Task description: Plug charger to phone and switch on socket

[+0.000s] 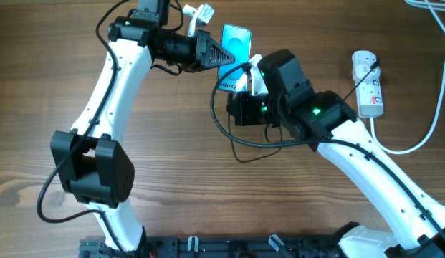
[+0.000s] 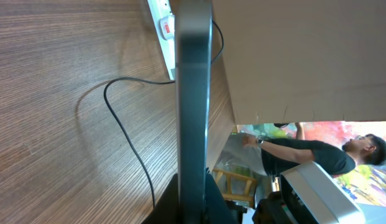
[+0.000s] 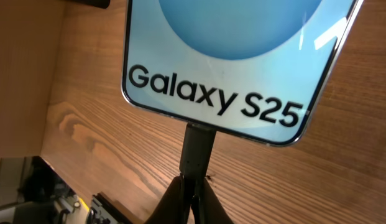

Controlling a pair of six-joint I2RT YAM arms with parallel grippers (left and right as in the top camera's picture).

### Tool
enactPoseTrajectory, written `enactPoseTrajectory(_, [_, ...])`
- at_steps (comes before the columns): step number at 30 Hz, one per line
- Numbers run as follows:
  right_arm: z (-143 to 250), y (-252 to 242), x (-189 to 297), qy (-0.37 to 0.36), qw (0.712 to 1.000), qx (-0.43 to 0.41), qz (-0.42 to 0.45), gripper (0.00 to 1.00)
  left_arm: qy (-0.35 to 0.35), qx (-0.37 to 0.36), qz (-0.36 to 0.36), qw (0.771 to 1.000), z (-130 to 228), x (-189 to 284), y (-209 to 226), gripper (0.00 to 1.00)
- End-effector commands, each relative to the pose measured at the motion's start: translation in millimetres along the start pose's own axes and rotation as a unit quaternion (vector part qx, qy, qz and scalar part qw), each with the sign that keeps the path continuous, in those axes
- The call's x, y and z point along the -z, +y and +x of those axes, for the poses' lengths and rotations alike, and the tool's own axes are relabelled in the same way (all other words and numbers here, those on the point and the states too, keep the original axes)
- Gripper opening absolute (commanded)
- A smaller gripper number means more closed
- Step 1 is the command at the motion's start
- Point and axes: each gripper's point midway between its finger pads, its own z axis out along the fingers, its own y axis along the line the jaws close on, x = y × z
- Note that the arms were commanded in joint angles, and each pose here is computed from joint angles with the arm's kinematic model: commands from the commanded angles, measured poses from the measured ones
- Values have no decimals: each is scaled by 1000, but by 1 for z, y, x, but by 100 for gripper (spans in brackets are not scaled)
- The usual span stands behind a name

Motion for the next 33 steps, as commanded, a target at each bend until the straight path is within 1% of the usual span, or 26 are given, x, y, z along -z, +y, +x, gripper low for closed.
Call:
enactPoseTrajectory(1, [-30,-16,5,-59,997,11,39,10,7,-23,18,1000,7,1,-23,4])
enactPoseTrajectory(7, [-38,-14,15,-77,996,17,35,11,7,-23,15,1000,8,1,-22,4])
enactPoseTrajectory(8, [-38,-14,16,-77,996,17,35,12,6,-23,13,1000,7,1,-21,4])
enactPoseTrajectory(9, [-37,-13,17,-75,996,20,32,14,5,-23,9,1000,7,1,-20,4])
enactPoseTrajectory(10, [-35,-11,18,-71,997,25,26,20,3,-23,-1,1000,6,1,-17,4])
enactPoseTrajectory(11, [-32,-10,19,-66,997,24,22,24,1,-23,-11,1000,5,1,-13,4])
enactPoseTrajectory(15, [-20,-4,22,-41,999,21,3,31,-9,-23,-60,998,1,2,3,4])
enactPoseTrajectory(16, [-16,-3,24,-34,999,18,2,39,-15,-23,-88,996,-1,4,13,4])
enactPoseTrajectory(18, [-9,-5,25,-19,1000,12,4,61,-24,-18,-144,989,-4,9,32,4])
enactPoseTrajectory(19, [-4,-8,25,-10,1000,8,10,80,-28,-14,-173,984,-4,12,42,4])
enactPoseTrajectory(20, [1,-11,25,-1,1000,3,17,96,-31,-6,-205,978,-4,16,52,4])
enactPoseTrajectory(21, [5,-15,25,7,1000,-2,25,100,-36,7,-240,970,-4,21,64,4])
enactPoseTrajectory(23, [12,-25,26,19,999,-20,47,100,-34,32,-289,956,2,27,84,4])
enactPoseTrajectory(24, [15,-31,27,22,997,-30,63,100,-25,41,-291,955,7,26,88,4])
enactPoseTrajectory(29, [24,-38,29,39,995,-35,80,100,24,82,-279,956,36,3,116,4])
enactPoseTrajectory(33, [29,-39,29,46,994,-62,83,100,57,108,-230,965,56,-26,132,4])
